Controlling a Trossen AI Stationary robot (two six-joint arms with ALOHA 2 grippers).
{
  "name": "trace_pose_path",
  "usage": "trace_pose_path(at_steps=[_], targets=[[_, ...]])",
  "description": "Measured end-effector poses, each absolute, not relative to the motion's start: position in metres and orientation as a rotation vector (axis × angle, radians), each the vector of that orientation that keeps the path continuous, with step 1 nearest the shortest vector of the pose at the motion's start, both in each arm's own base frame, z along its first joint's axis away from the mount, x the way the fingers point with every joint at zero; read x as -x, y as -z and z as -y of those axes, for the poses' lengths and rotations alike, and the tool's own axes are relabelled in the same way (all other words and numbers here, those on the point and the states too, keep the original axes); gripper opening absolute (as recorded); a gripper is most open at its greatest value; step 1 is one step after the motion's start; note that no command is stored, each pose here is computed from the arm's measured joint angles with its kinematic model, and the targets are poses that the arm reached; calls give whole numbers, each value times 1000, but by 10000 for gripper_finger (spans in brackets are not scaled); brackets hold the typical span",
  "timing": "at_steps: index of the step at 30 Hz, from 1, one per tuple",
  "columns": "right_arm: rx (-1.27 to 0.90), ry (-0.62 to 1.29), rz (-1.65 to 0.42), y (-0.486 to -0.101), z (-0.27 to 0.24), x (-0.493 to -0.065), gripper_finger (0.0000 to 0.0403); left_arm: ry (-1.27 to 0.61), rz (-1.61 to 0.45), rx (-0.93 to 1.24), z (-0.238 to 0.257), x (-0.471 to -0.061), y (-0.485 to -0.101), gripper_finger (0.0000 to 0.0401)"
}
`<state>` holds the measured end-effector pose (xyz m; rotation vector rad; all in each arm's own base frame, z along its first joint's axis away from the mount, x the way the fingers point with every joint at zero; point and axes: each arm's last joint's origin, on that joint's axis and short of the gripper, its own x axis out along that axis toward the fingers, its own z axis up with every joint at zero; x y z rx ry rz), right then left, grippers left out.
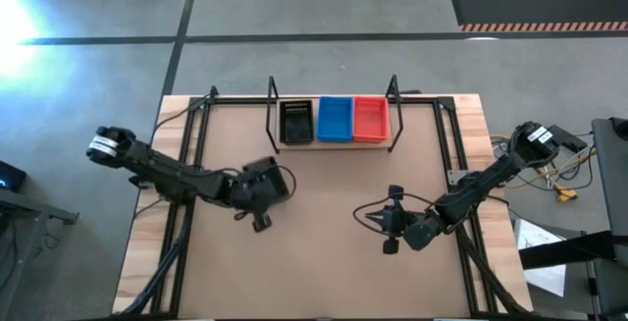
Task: Stack baskets on shelf by color
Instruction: Stack the black bin on the black bin on the shelf
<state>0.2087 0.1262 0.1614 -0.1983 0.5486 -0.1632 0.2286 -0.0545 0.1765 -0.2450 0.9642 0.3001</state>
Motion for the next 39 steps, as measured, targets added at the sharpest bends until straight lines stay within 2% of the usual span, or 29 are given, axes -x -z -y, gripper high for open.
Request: trace_pose_path(at_steps=[7, 14, 19, 23, 29, 39], targets=[[200, 161, -549, -161, -126, -209, 9, 10, -724, 83, 99, -257, -236, 2], [207, 158, -550, -161, -126, -209, 9, -82, -579, -246, 91, -296, -289, 1], [198, 160, -549, -161, -126, -209, 9, -184, -626, -448, 46, -316, -315, 1], [179, 164, -548, -161, -127, -209, 9, -289, -735, -536, -3, -319, -318, 1], [160, 157, -548, -161, -128, -208, 9, -425, -850, -481, -62, -309, -301, 1], [164, 150, -547, -161, -129, -207, 9, -363, -910, -414, -81, -301, -275, 1]])
